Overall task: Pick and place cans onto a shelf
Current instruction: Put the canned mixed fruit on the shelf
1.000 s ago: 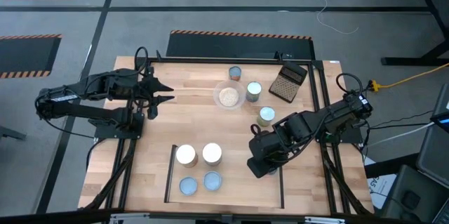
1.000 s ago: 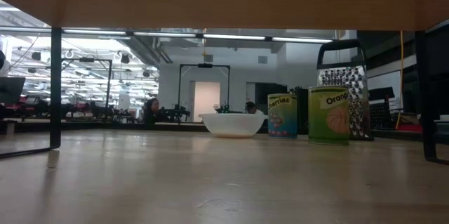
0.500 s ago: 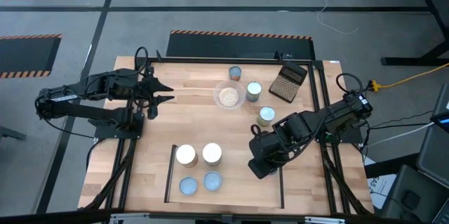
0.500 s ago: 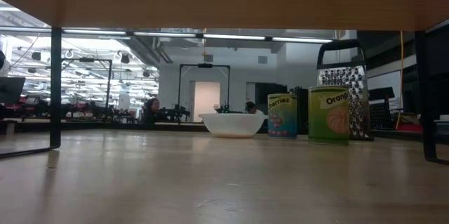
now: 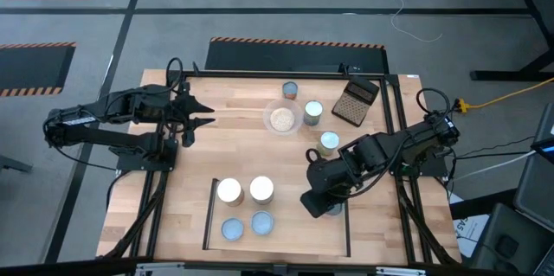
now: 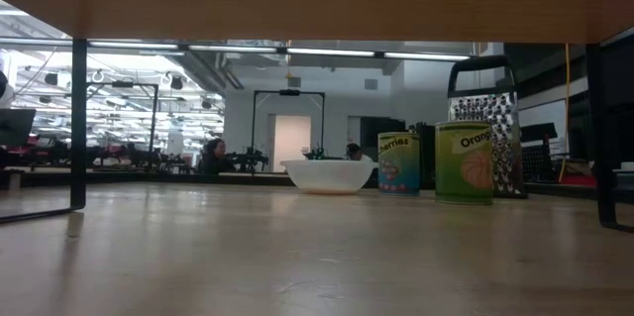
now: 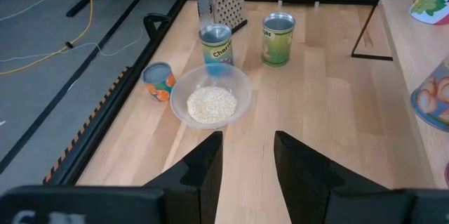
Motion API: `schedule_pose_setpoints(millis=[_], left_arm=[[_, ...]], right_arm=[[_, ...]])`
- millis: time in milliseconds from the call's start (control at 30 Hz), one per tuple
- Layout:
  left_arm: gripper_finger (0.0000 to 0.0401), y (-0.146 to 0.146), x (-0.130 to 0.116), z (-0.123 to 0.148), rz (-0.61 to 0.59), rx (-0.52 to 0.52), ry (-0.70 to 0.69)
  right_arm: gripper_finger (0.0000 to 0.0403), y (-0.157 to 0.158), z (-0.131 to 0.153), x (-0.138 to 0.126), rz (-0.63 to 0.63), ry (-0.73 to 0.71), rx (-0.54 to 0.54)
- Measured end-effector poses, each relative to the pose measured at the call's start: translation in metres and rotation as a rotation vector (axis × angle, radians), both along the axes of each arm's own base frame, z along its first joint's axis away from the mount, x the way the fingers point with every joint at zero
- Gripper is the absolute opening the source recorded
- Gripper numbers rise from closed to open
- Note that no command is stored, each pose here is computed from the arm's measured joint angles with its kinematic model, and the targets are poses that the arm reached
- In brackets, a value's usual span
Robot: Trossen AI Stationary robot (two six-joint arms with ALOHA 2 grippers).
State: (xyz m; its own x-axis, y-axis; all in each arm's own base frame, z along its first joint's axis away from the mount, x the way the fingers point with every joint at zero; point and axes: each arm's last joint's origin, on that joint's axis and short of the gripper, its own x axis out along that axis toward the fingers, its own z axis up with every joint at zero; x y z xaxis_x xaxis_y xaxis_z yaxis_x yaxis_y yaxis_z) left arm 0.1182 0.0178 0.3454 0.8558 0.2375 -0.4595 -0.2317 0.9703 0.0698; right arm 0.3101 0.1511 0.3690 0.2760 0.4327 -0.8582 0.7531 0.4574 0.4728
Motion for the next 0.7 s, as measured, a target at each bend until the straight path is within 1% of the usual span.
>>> schedule_pose_setpoints(millis=[267,433,700], left_arm=[[0.0121,0.0,0.0,0.0,0.0,0.0,0.0],[0.0121,0.0,0.0,0.0,0.0,0.0,0.0],[0.0121,0.0,0.0,-0.0001,0.0,0.0,0.001]], right_arm=[[0.013,0.0004,0.0003,0.0009,-0.001,-0.01,0.003],[0.013,-0.001,-0.0017,0.0017,-0.026,-0.018,-0.05],[0.013,-0.0018,-0.0062,0.0004,-0.027,0.024,-0.075]])
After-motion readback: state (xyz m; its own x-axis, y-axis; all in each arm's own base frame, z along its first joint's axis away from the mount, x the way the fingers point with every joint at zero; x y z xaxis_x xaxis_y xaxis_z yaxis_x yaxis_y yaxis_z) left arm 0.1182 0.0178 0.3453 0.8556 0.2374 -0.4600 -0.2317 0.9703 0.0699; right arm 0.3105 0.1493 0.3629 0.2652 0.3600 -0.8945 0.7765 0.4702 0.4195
